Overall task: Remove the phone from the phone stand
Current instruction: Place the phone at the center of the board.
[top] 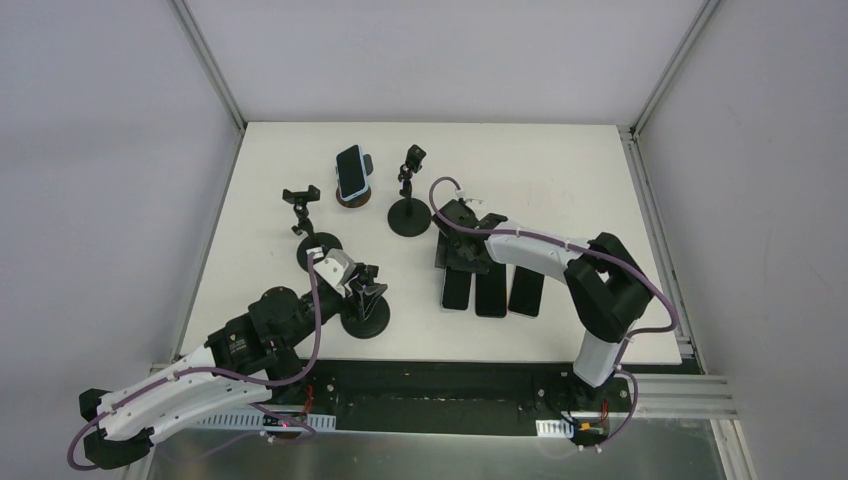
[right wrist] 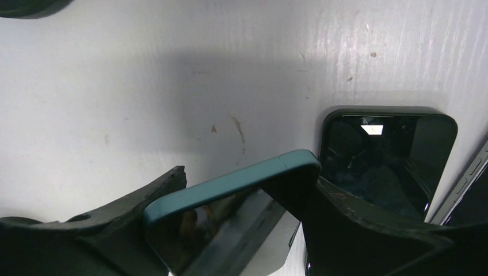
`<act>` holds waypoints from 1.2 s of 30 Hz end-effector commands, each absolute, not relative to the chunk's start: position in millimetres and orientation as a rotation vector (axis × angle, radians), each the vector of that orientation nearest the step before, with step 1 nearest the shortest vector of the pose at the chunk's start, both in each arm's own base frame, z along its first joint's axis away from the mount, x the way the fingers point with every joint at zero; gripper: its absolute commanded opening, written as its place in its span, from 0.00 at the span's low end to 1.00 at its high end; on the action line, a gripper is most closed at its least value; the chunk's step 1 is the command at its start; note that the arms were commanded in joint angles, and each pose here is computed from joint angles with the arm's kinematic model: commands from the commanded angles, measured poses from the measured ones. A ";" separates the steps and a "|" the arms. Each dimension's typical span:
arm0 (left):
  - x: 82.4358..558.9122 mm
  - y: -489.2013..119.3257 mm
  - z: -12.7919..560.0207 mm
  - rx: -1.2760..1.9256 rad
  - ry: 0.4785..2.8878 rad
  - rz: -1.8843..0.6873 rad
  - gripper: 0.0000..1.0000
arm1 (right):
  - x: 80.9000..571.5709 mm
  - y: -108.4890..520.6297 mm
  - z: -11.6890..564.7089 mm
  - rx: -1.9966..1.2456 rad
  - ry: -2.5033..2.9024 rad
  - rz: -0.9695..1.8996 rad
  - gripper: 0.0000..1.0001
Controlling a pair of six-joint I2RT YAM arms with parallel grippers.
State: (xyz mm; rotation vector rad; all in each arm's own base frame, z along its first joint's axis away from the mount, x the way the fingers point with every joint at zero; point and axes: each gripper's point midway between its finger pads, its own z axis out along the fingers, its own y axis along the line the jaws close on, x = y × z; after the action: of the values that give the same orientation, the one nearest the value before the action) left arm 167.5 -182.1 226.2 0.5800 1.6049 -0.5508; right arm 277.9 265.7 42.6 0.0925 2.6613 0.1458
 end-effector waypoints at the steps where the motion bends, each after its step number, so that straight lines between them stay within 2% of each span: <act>1: 169.3 -174.7 206.3 0.610 1.667 -0.485 0.00 | 273.6 259.8 29.6 0.159 2.670 0.102 0.51; 4: 169.4 -175.1 204.5 0.610 1.673 -0.485 0.00 | 267.1 259.4 22.7 0.138 2.696 0.075 0.58; 10: 169.0 -175.6 200.2 0.604 1.686 -0.490 0.00 | 257.1 256.6 9.4 0.133 2.736 0.038 0.63; 21: 169.9 -176.6 196.6 0.603 1.702 -0.484 0.00 | 246.3 260.3 12.2 0.090 2.783 0.093 0.84; 25: 169.4 -176.5 196.3 0.596 1.703 -0.491 0.00 | 245.5 262.4 17.1 0.081 2.778 0.121 0.85; 29: 169.4 -175.8 203.1 0.579 1.690 -0.502 0.00 | 249.0 263.1 50.9 0.061 2.726 0.175 0.86; 36: 168.3 -193.9 258.2 0.657 1.603 -0.547 0.00 | 252.4 250.5 172.8 0.097 2.462 0.397 0.90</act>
State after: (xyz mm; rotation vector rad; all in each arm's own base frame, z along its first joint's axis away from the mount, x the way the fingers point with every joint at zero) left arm 167.2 -185.4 227.7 0.5973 1.6381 -0.5476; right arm 253.5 260.4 89.4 0.0818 2.6396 0.2509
